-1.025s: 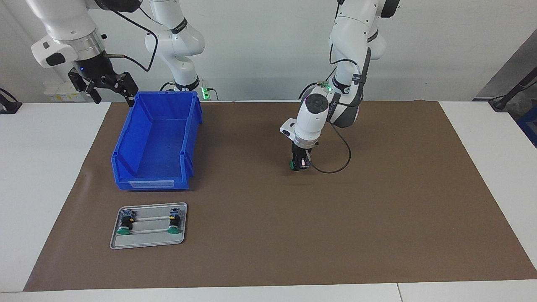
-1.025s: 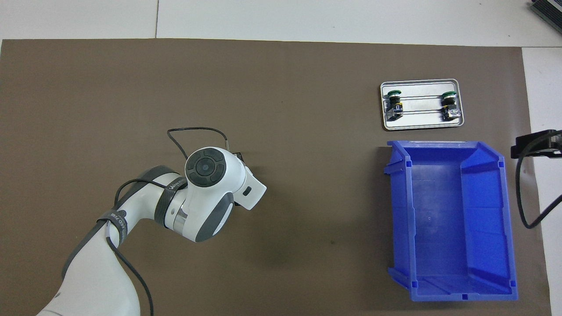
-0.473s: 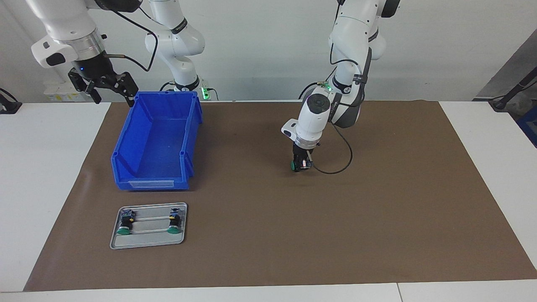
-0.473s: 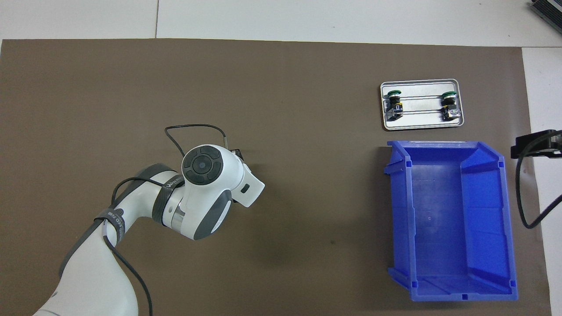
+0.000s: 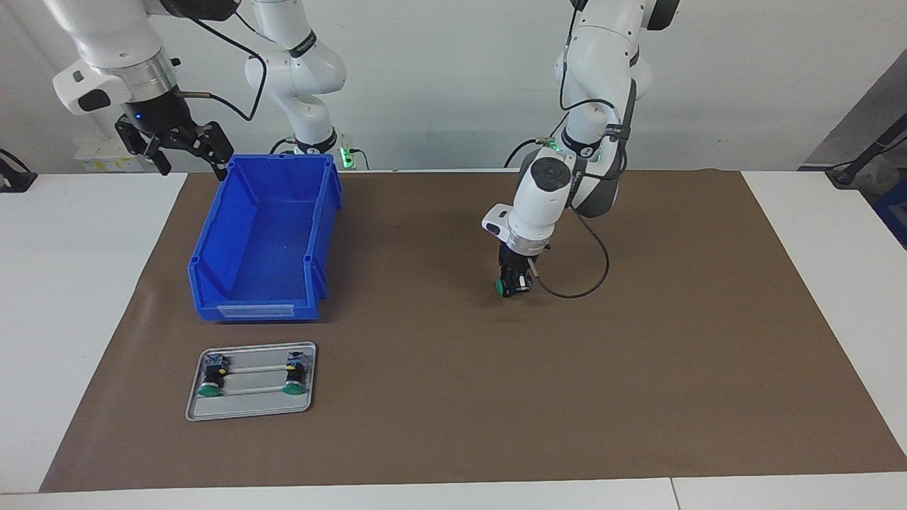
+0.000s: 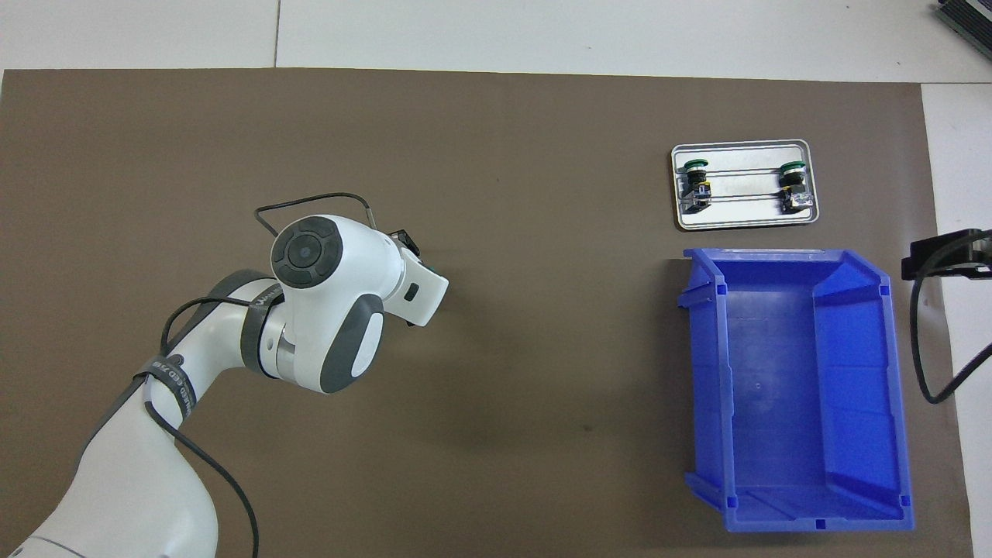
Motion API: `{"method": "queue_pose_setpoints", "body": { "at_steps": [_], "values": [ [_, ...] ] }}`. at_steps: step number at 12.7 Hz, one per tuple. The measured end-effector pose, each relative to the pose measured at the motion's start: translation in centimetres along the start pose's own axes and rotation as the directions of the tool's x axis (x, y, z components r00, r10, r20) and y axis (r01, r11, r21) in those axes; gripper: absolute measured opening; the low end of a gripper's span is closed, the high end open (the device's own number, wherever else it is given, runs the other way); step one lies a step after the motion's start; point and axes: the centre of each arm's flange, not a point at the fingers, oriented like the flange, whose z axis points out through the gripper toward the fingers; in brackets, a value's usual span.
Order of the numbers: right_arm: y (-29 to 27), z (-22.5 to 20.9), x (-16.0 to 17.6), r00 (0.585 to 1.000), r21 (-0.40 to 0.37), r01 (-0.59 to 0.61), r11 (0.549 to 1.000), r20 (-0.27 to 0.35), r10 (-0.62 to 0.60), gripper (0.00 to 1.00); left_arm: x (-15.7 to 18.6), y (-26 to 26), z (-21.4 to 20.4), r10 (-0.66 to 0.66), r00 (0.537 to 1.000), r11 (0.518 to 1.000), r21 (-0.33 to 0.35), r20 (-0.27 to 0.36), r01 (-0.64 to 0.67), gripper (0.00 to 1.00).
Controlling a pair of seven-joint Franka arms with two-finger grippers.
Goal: Place and press button with both arms
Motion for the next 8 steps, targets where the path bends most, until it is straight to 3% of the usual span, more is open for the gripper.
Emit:
{"method": "queue_pose_setpoints", "body": {
  "at_steps": [4,8],
  "values": [
    [0.0,0.0,0.0,1.000,0.000,0.000,1.000,0.000,0.000,1.00,-1.3,-3.8,-4.3,-0.166,0.975,0.976,-0.168,-0.148,0.140,0.34],
    [0.0,0.0,0.0,1.000,0.000,0.000,1.000,0.000,0.000,1.00,-6.7,-6.9,-5.8,-0.198,0.938,0.949,-0.294,-0.284,0.112,0.34]
  ]
}}
